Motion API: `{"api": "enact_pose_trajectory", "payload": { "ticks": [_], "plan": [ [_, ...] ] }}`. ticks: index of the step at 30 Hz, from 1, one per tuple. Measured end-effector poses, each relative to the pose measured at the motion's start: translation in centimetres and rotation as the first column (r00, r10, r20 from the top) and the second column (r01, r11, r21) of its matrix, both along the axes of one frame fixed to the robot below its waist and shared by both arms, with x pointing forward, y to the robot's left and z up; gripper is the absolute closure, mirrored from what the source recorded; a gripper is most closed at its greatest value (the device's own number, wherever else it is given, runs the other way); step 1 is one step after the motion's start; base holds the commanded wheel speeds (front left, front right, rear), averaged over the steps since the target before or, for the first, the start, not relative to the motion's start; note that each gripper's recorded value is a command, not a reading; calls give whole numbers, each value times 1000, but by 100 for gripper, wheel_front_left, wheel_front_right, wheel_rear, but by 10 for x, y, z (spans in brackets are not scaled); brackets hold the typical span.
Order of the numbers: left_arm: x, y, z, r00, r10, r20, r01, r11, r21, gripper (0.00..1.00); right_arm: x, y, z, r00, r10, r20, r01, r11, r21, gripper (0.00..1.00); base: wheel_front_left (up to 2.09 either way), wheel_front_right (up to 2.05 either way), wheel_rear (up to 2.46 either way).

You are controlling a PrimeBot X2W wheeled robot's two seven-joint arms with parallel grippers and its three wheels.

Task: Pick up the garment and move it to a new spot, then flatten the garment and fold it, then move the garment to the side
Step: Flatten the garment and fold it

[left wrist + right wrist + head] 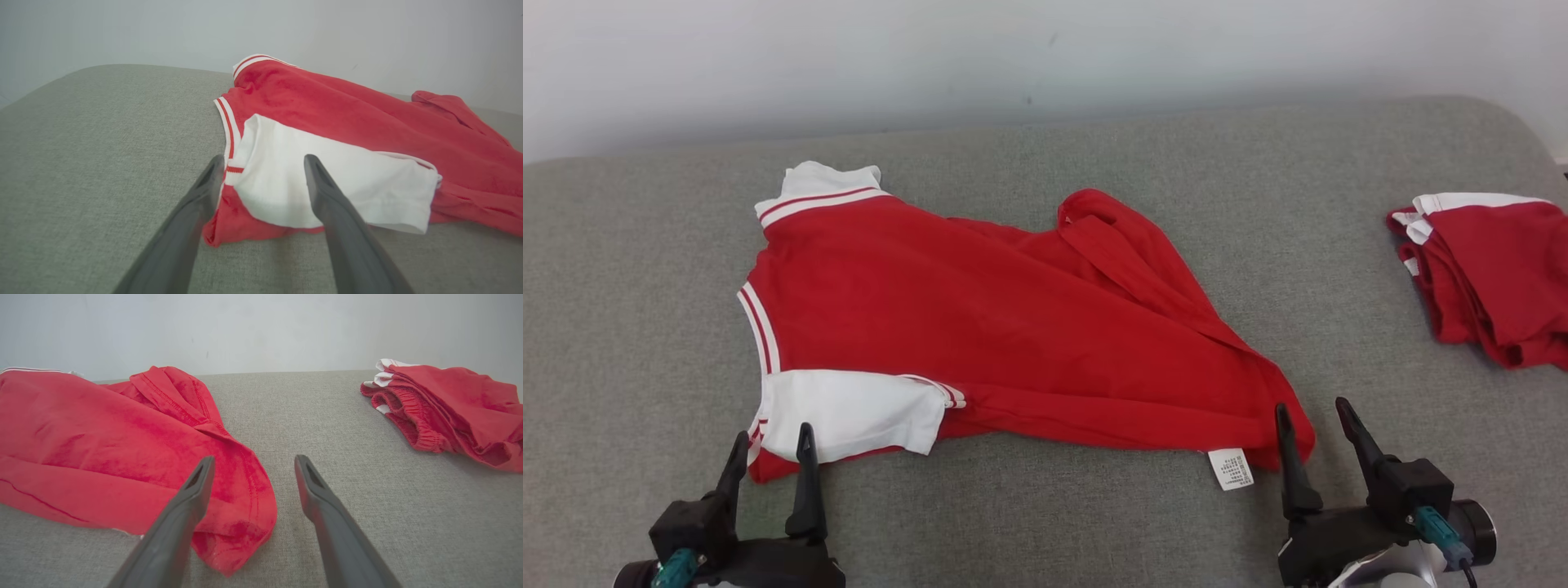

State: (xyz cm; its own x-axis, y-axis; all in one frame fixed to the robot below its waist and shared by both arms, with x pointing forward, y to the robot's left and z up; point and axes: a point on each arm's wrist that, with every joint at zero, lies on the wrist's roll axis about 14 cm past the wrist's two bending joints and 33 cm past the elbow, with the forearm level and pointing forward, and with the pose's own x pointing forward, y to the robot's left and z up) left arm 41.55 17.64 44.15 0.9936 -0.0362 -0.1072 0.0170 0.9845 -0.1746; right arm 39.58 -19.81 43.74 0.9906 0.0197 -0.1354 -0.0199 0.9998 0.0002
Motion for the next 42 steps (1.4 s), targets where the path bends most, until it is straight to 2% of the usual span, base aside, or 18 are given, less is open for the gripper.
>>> {"api": "enact_pose_trajectory", "payload": {
  "ticks": [9, 19, 20, 21, 22, 23, 25, 28, 42],
  "plan": [
    [14, 0, -7, 1000, -6, -17, 6, 1000, -11, 0, 4, -1, -5, 1000, -1, -14, 1, 1000, -3, 0, 0, 0, 0],
    [6, -6, -22, 998, -17, -63, 14, 998, -57, 0, 5, -4, -5, 1000, -10, -13, 10, 1000, 0, 0, 0, 0, 0],
    [6, -6, -22, 998, -16, -64, 12, 998, -61, 2, 5, -4, -5, 1000, -10, -13, 10, 1000, 0, 0, 0, 0, 0],
    [6, -6, -21, 998, -15, -62, 11, 998, -62, 18, 5, -4, -5, 1000, -10, -12, 10, 1000, 0, 0, 0, 0, 0],
    [7, -6, -20, 998, -14, -57, 10, 998, -62, 29, 6, -3, -5, 1000, -9, -13, 9, 1000, 0, 0, 0, 0, 0],
    [7, -6, -19, 999, -14, -53, 11, 998, -62, 54, 6, -3, -5, 1000, -8, -13, 8, 1000, 0, 0, 0, 0, 0],
    [9, -5, -14, 999, -13, -38, 11, 998, -62, 66, 6, -3, -6, 1000, -6, -14, 6, 1000, 0, 0, 0, 0, 0],
    [10, -5, -11, 1000, -12, -25, 10, 998, -62, 100, 6, -3, -6, 1000, -7, -16, 7, 1000, 2, 0, 0, 0, 0],
    [5, -4, -1, 1000, -17, 11, 18, 999, -36, 100, -5, -6, -25, 997, -28, -79, 30, 999, 27, 0, 0, 0, 0]
  ]
}}
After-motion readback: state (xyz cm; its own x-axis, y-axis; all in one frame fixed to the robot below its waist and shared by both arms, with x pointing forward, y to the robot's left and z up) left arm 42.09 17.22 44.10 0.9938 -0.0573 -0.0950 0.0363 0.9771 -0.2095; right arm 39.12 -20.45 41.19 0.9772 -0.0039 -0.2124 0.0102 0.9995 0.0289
